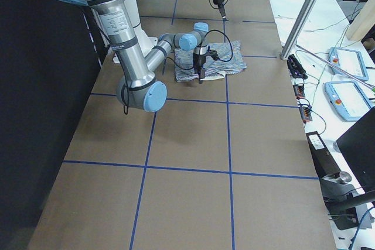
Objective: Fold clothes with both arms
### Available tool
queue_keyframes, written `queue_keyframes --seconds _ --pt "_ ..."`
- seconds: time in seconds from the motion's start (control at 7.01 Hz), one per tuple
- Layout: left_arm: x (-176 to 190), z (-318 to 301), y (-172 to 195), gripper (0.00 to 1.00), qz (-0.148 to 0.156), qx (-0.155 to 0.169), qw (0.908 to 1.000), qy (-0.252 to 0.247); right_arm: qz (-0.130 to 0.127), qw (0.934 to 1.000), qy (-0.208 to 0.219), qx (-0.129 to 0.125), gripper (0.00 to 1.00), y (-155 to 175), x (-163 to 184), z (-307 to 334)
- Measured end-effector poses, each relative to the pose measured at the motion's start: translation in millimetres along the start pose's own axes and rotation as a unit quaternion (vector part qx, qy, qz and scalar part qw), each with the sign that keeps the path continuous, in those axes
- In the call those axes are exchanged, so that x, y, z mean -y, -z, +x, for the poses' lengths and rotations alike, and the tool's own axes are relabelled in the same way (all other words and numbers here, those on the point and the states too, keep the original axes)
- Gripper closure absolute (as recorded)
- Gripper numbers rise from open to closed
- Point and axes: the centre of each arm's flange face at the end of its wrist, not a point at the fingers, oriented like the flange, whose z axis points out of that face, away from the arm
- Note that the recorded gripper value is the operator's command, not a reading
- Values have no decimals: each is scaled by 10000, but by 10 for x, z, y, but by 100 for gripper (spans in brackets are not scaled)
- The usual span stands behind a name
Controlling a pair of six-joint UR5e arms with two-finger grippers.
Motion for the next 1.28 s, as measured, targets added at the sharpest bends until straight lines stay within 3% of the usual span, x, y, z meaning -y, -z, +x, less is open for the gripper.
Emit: queue_keyframes --seconds 0.57,0.86,1.28 --pt "-7 -5 1 0 -10 4 10000 -31 429 9988 -52 218 0 103 579 -90" --pt "-10 -21 -3 0 -20 14 10000 -45 621 9974 -94 355 0 333 1010 -318" --pt "-19 -47 -12 0 -82 17 10000 -43 557 9979 -134 298 0 461 1499 -714"
